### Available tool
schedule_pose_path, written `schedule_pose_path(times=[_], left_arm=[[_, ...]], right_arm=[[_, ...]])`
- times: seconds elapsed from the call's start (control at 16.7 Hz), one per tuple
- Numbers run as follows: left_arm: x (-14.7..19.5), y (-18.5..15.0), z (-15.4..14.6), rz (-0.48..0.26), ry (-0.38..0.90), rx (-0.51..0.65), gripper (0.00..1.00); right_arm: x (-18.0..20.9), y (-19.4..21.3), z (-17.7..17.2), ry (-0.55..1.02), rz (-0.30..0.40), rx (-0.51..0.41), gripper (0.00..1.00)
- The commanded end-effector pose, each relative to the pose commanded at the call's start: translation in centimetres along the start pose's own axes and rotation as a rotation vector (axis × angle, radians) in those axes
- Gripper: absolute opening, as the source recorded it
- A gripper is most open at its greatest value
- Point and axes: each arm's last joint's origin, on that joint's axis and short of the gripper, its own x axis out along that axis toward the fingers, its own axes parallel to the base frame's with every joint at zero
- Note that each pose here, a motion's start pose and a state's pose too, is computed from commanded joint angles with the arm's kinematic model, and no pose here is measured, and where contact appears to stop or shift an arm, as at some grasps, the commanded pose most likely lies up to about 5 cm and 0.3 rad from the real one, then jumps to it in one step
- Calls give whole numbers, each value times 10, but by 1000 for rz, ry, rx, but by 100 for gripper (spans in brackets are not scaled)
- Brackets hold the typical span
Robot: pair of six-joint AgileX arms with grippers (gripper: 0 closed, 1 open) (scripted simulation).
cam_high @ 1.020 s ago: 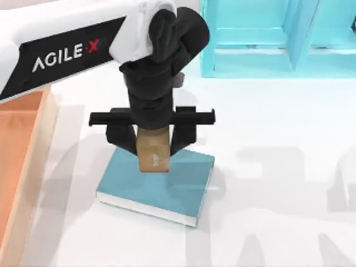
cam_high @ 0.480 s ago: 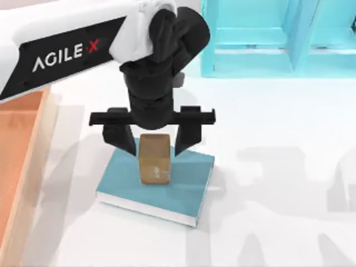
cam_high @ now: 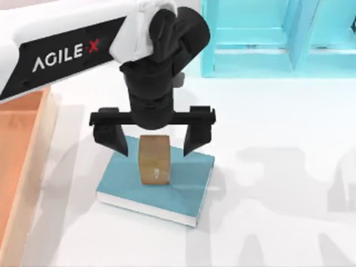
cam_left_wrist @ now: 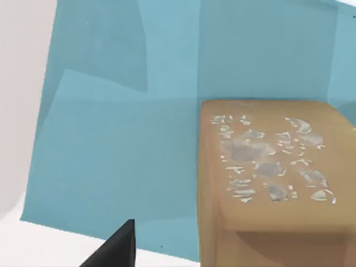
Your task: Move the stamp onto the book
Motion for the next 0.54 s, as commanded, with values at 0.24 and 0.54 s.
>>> schedule_pose_path(times=[0.24, 0.54], left_arm=[[-4, 0, 1, 0, 0, -3, 100], [-30, 0, 0, 0, 1, -1, 100]], right_arm=[[0, 0, 0, 0, 0, 0, 100], [0, 0, 0, 0, 0, 0, 100]])
